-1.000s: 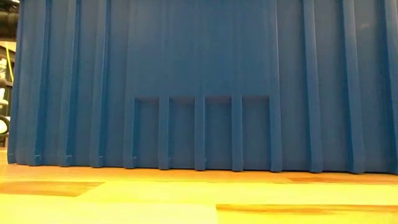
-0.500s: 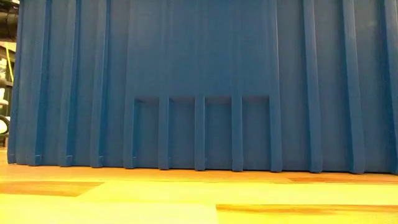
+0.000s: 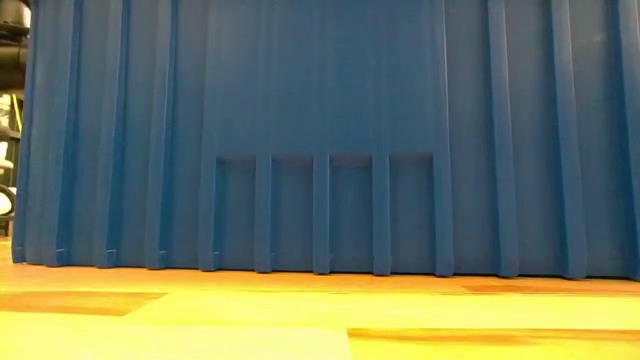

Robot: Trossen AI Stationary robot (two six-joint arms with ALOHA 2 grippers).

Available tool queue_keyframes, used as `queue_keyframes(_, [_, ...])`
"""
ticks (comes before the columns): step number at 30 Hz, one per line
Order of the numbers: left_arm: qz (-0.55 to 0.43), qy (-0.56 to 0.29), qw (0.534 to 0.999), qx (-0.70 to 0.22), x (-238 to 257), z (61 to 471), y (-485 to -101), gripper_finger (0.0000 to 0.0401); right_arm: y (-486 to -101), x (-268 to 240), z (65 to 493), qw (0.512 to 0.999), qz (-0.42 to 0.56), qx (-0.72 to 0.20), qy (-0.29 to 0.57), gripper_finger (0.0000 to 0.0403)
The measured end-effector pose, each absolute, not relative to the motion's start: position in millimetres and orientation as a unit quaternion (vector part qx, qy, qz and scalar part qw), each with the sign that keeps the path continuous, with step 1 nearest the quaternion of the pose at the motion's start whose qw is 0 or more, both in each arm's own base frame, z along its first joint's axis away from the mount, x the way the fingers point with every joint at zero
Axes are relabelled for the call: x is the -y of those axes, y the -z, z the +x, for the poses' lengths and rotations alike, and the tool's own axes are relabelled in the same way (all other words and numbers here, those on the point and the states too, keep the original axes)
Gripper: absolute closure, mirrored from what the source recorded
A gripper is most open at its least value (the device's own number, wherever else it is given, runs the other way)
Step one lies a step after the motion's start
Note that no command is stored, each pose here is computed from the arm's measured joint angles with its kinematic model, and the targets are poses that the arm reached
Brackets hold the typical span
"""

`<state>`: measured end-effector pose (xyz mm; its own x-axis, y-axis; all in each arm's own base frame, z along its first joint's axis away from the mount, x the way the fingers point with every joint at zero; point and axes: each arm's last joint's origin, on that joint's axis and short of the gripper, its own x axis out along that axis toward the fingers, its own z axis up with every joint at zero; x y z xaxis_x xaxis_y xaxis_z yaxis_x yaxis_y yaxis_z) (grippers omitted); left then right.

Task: Pick and place slides into bin
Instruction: Return to Home Position

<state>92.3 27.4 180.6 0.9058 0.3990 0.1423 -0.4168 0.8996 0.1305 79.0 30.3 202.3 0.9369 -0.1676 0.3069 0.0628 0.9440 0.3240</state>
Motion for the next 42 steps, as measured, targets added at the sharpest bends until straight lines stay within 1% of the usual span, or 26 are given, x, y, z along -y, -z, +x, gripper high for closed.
queue_keyframes(3, [0.134,-0.216,0.966,0.057,-27.3,91.6,-183.1,0.0327,-201.5,-30.6,79.3,0.971,0.162,0.164,0.056,0.0164])
queue_keyframes(7, [0.139,-0.216,0.965,0.044,-27.5,91.9,-180.9,0.0327,-201.0,-30.0,79.3,0.973,0.150,0.161,0.070,0.0164])
queue_keyframes(13, [0.138,-0.210,0.968,0.020,-27.5,92.6,-176.1,0.0327,-192.1,-26.6,80.6,0.974,0.109,0.114,0.163,0.0164])
queue_keyframes(17, [0.121,-0.208,0.971,0.017,-27.4,92.7,-174.7,0.0327,-183.4,-26.0,81.8,0.974,0.077,0.075,0.200,0.0164])
queue_keyframes(25, [0.118,-0.197,0.973,0.005,-27.0,93.1,-172.1,0.0327,-175.4,-26.9,83.0,0.979,0.033,0.040,0.198,0.0164])
queue_keyframes(31, [0.117,-0.190,0.975,-0.007,-26.8,93.6,-169.7,0.0327,-173.2,-27.4,83.3,0.981,0.022,0.030,0.190,0.0163])
queue_keyframes(37, [0.168,-0.166,0.971,-0.016,-25.6,94.1,-169.2,0.0327,-171.8,-28.6,84.0,0.984,0.011,0.021,0.176,0.0164])
queue_keyframes(40, [0.169,-0.169,0.971,-0.016,-25.7,94.0,-169.4,0.0327,-171.7,-28.4,84.0,0.983,0.013,0.022,0.180,0.0164])
queue_keyframes(42, [0.169,-0.178,0.969,-0.016,-26.1,93.8,-169.6,0.0327,-172.5,-28.2,84.0,0.982,0.037,0.031,0.184,0.0164])
